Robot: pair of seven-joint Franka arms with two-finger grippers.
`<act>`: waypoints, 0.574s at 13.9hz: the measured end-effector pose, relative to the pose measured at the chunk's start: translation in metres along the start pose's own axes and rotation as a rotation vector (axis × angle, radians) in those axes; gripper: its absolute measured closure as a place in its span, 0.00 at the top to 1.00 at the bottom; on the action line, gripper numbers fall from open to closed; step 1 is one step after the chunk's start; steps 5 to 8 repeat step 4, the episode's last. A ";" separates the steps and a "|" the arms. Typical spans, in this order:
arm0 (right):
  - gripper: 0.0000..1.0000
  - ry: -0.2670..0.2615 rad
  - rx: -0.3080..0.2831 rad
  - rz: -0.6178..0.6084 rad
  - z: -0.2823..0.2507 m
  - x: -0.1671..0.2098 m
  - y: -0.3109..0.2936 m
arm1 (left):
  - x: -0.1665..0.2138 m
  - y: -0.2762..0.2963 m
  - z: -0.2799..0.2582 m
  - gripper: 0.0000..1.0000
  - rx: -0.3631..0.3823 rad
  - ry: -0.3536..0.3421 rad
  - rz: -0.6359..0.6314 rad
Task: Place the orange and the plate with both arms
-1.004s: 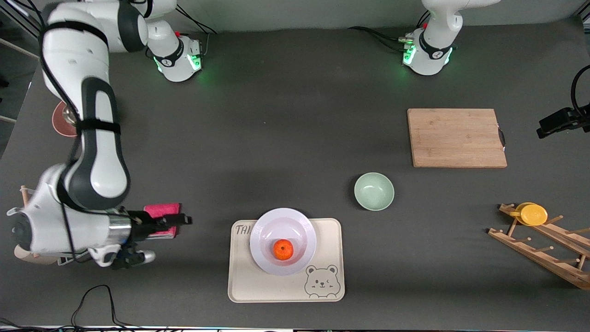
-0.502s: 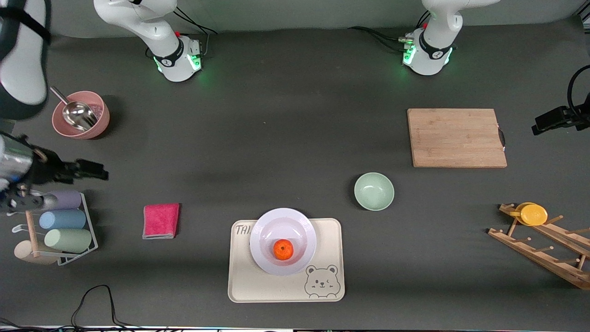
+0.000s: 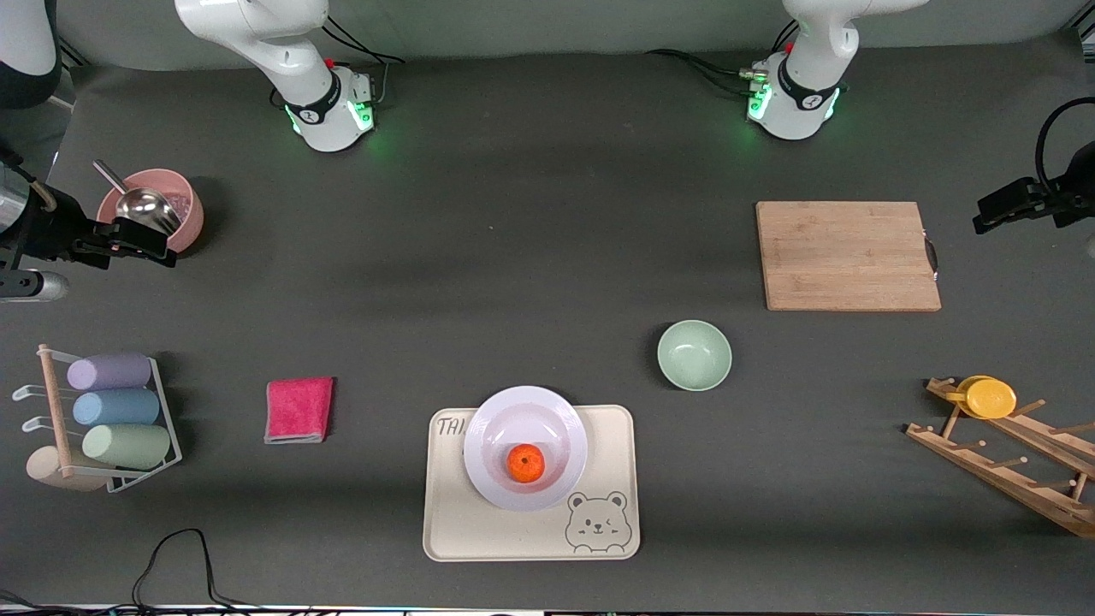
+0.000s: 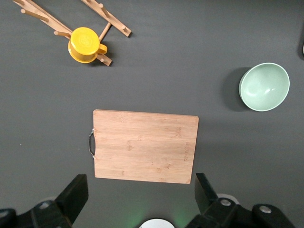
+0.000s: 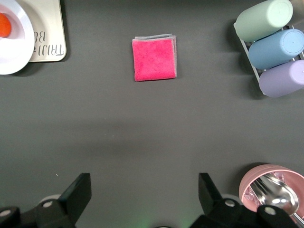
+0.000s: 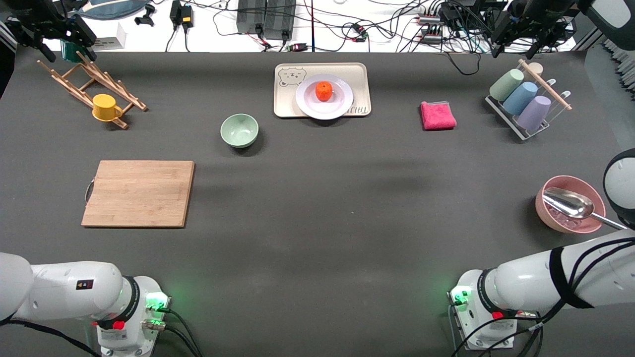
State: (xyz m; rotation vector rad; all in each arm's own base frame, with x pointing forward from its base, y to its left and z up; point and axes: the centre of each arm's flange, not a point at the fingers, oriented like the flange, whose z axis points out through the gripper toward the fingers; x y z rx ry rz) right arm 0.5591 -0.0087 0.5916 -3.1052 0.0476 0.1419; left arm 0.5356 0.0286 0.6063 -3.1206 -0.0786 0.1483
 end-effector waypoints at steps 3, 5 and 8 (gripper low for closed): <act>1.00 0.014 -0.046 0.003 -0.001 0.001 0.006 | 0.000 0.003 0.001 1.00 0.001 0.000 0.006; 1.00 0.014 -0.049 0.004 -0.001 0.001 0.007 | 0.001 0.003 0.001 1.00 0.001 0.001 0.006; 1.00 0.014 -0.049 0.004 -0.001 0.001 0.007 | 0.001 0.003 0.001 1.00 0.001 0.001 0.006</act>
